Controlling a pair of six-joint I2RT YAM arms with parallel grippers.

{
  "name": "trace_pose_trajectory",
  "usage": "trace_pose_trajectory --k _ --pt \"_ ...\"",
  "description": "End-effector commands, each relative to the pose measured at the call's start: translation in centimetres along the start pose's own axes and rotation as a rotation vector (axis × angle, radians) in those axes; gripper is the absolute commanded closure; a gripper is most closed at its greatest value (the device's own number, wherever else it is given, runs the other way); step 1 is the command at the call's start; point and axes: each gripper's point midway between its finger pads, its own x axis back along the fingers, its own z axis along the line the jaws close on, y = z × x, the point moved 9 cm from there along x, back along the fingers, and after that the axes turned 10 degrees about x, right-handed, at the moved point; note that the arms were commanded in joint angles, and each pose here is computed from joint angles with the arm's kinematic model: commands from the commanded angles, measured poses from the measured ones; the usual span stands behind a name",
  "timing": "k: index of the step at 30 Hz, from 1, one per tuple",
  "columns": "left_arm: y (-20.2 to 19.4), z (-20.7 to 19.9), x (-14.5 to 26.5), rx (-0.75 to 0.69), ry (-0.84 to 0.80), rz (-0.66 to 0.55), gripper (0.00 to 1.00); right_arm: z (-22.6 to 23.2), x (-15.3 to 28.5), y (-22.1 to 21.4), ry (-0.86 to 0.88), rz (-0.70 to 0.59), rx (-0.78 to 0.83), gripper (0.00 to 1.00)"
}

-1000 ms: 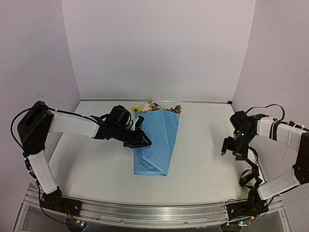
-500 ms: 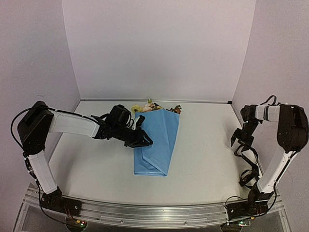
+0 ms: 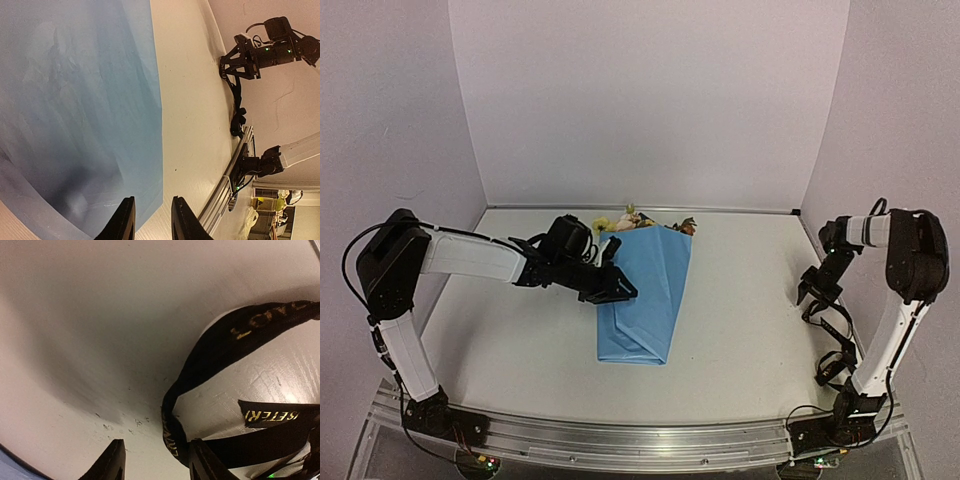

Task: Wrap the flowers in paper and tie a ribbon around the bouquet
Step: Pick up the ribbon from the corner of the board.

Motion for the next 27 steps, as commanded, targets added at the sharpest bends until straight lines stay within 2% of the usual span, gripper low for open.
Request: trace_pose_trajectory --k 1,3,7,10,16,24,27 --pt "1.3 -1.9 0.6 -0.045 -0.057 -0.031 0.73 -0.5 -1.1 -0.7 -0.017 0.067 -0.066 0.60" --pt "1.3 -1.9 0.6 -0.044 -0.055 -0.031 0.73 -0.4 -1.1 -0.8 -0.014 0.068 -0.067 0.66" --pt "1.4 -2.1 0.7 -0.043 -0.055 -0.039 0.73 -0.1 -0.6 -0.8 0.022 0.062 -0.063 0.87" --pt "1.6 -2.2 0.7 -0.042 -0.055 -0.044 0.72 0.6 0.3 -1.0 0.077 0.050 -0.049 0.99" --pt "2.1 -2.4 0.4 -0.056 -0.059 -0.045 0.70 4.8 4.0 -3.5 0.233 0.006 0.098 1.00" --pt "2.8 -3.2 0.6 -0.107 -0.073 -0.059 0.70 15.8 9.3 -12.0 0.454 0.003 0.480 1.00" --pt "2.9 -3.6 0.9 -0.145 -0.072 -0.074 0.69 19.8 10.2 -14.5 0.567 0.020 0.544 1.00"
